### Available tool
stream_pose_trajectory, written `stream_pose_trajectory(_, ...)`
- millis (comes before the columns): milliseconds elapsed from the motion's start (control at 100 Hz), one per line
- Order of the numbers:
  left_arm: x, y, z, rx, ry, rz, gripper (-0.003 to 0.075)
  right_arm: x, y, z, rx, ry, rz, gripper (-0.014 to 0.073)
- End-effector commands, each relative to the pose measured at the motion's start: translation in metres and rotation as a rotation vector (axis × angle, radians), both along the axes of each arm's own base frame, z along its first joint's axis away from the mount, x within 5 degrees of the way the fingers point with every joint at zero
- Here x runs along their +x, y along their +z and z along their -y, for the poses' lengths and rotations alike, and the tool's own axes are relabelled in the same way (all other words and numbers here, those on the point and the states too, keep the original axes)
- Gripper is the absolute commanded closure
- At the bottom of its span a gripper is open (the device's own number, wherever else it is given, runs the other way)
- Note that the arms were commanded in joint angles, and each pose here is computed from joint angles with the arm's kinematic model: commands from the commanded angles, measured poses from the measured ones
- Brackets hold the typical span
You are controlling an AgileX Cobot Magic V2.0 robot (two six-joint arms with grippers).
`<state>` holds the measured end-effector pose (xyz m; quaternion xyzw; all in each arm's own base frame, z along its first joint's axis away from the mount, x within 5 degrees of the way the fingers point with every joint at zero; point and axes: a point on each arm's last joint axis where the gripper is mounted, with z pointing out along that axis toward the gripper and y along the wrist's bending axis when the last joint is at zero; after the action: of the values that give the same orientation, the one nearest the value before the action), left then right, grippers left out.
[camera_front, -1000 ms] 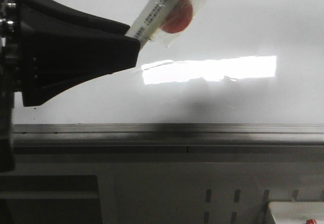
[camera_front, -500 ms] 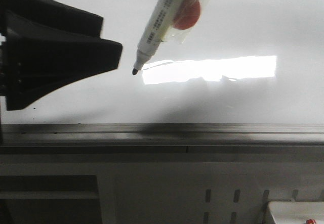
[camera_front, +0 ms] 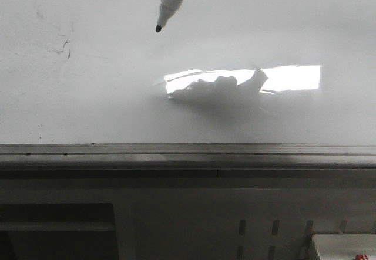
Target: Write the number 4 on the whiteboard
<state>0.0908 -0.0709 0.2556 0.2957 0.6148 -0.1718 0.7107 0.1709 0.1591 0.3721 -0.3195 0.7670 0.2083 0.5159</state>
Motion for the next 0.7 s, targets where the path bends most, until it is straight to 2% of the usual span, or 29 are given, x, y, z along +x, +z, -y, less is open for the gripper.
stream_pose_trajectory(0, -0.004, 0.015, -0.004, -0.083, 0.006, 0.047, 0.0315, 0.011, 0.028, 0.006, 0.084, -0.052, 0.138, 0.0659)
stream_pose_trajectory(230, -0.006, 0.016, -0.005, -0.093, 0.009, 0.051, 0.0315, 0.031, 0.041, 0.002, 0.062, -0.083, 0.222, 0.0659)
stream_pose_trajectory(370, -0.005, 0.016, -0.005, -0.087, 0.012, 0.044, 0.0315, 0.045, 0.047, 0.002, 0.05, -0.115, 0.226, 0.0659)
stream_pose_trajectory(560, -0.005, 0.015, -0.005, -0.086, 0.012, 0.043, 0.0315, 0.06, 0.042, 0.008, 0.039, -0.163, 0.237, 0.0659)
stream_pose_trajectory(690, -0.005, 0.015, -0.005, -0.086, 0.012, 0.043, 0.0315, 0.063, 0.034, 0.007, 0.006, -0.162, 0.194, 0.0659)
